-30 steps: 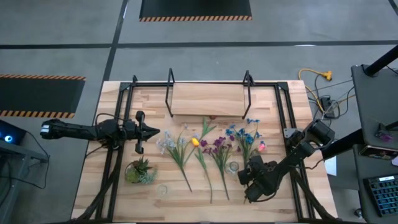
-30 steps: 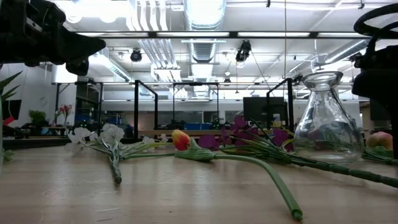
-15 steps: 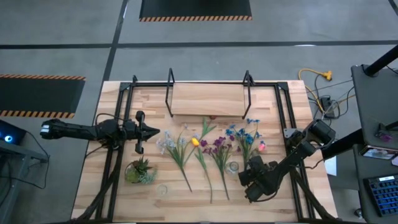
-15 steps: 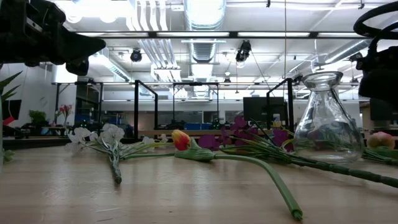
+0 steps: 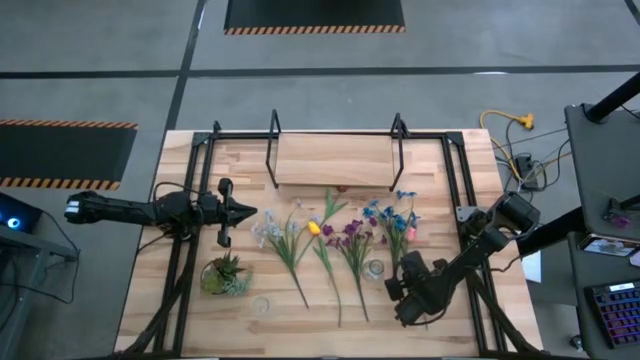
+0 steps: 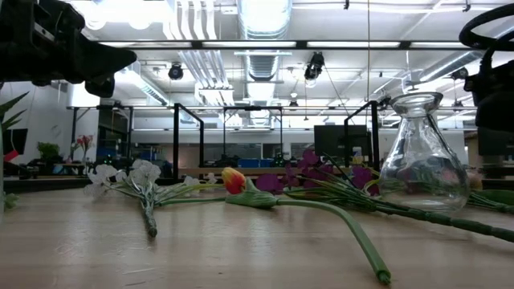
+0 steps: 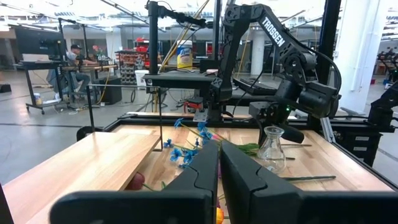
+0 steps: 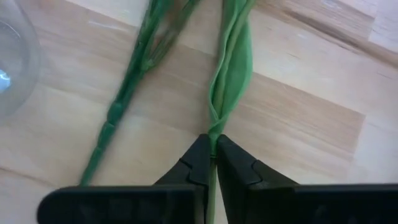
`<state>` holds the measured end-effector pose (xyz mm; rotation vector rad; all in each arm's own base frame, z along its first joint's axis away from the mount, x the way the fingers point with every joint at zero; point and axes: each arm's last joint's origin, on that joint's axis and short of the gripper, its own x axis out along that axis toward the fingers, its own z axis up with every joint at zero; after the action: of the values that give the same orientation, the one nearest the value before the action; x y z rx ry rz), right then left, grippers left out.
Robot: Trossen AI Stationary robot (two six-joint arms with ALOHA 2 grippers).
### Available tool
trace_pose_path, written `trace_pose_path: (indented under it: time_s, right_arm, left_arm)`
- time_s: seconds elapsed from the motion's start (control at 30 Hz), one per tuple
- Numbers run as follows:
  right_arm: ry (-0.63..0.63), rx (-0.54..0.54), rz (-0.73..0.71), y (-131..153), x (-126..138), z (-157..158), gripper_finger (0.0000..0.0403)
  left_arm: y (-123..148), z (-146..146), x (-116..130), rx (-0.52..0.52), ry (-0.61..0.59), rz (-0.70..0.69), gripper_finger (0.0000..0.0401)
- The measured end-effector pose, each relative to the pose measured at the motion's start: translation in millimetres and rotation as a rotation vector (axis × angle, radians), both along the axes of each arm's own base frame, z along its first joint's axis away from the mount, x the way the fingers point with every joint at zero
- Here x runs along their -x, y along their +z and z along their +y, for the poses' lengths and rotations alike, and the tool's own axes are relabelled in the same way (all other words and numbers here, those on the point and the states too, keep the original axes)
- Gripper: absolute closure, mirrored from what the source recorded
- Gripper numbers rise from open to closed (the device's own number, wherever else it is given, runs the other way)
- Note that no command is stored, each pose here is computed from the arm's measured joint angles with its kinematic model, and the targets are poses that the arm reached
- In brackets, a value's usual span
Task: Pick and place flowers into a vace then onto a shelf
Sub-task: Put the pink flower into the right transparent vase
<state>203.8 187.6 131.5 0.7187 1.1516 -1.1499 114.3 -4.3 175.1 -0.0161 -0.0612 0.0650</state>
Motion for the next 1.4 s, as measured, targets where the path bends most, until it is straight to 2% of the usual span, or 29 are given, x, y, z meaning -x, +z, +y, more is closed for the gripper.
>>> trace_pose_path:
  time_s: [0.23, 0.4, 0.7, 1.13, 1.27, 1.4]
  right_arm:
    - [-0.018, 0.036, 0.068, 20.3, 7.2, 1.6, 0.0392]
    - [-0.001, 0.055, 0.063, 44.3, 6.2, 3.6, 0.0392]
    - [0.076, 0.121, -0.029, 100.1, 4.3, 2.0, 0.0392]
    - [0.358, 0.276, -0.369, 179.3, 6.4, -14.1, 0.0392]
    - [0.440, 0.391, -0.483, 196.2, 10.4, -22.6, 0.0392]
    - [0.513, 0.520, -0.571, 200.9, 10.4, -26.4, 0.0392]
  left_arm:
    - [0.0, 0.0, 0.0, 0.000, 0.001, 0.000, 0.0401]
    - [0.0, 0.0, 0.0, 0.000, 0.000, 0.000, 0.0401]
    - [0.2, 0.0, 0.0, 0.000, 0.001, -0.001, 0.0401]
    - [0.2, 0.0, 0.0, 0.000, 0.000, -0.001, 0.0401]
    - [0.2, 0.0, 0.0, 0.000, 0.000, -0.001, 0.0401]
    - [0.2, 0.0, 0.0, 0.000, 0.001, -0.001, 0.0401]
